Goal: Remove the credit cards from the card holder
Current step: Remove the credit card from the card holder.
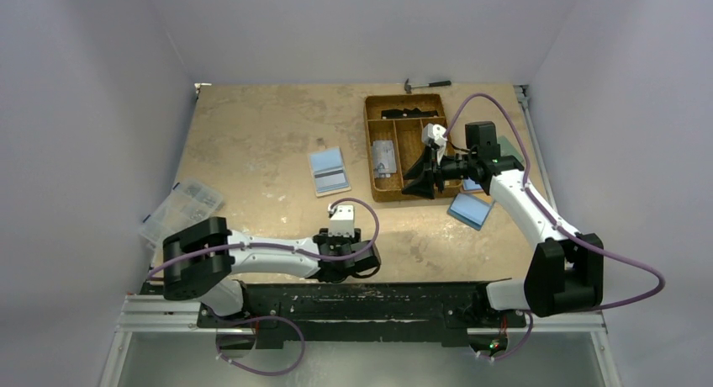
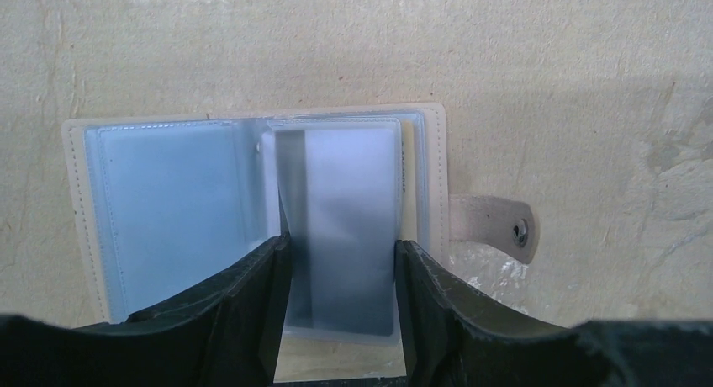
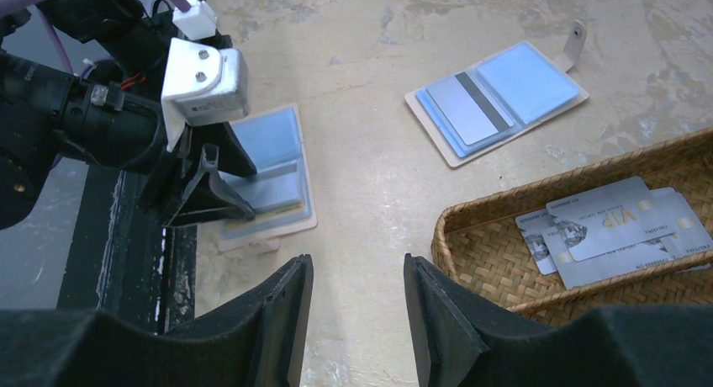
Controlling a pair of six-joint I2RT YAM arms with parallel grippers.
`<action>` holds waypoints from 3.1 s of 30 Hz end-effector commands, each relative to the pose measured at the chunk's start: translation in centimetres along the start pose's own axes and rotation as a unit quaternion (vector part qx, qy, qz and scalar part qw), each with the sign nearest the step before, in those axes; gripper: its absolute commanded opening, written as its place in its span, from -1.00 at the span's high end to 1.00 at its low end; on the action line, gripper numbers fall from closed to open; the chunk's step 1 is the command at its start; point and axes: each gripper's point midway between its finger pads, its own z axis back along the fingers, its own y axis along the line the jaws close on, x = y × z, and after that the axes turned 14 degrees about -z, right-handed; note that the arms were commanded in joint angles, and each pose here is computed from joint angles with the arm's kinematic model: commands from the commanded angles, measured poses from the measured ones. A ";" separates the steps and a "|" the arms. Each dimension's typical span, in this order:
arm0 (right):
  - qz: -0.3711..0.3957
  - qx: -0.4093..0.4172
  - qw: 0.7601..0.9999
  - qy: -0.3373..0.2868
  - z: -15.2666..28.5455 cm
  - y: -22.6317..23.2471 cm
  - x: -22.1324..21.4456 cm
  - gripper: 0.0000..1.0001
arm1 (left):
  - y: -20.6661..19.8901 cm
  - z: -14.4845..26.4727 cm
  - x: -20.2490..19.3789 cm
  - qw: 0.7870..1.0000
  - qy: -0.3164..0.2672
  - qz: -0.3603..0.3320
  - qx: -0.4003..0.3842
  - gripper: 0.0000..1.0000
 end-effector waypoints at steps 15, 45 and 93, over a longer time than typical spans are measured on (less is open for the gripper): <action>0.012 0.006 1.000 -0.008 0.0 0.1 1.3 -0.02 | 1.1 1.0 0.7 0.976 -0.010 0.123 -0.179 0.00; -0.023 0.059 0.991 0.119 -4.4 0.5 -3.6 0.01 | 3.2 1.0 0.0 0.976 -0.002 0.101 -0.193 -0.41; -0.025 0.063 0.988 0.137 -5.0 0.6 -4.2 0.01 | 0.2 1.0 1.2 0.995 0.038 -0.004 -0.096 -0.42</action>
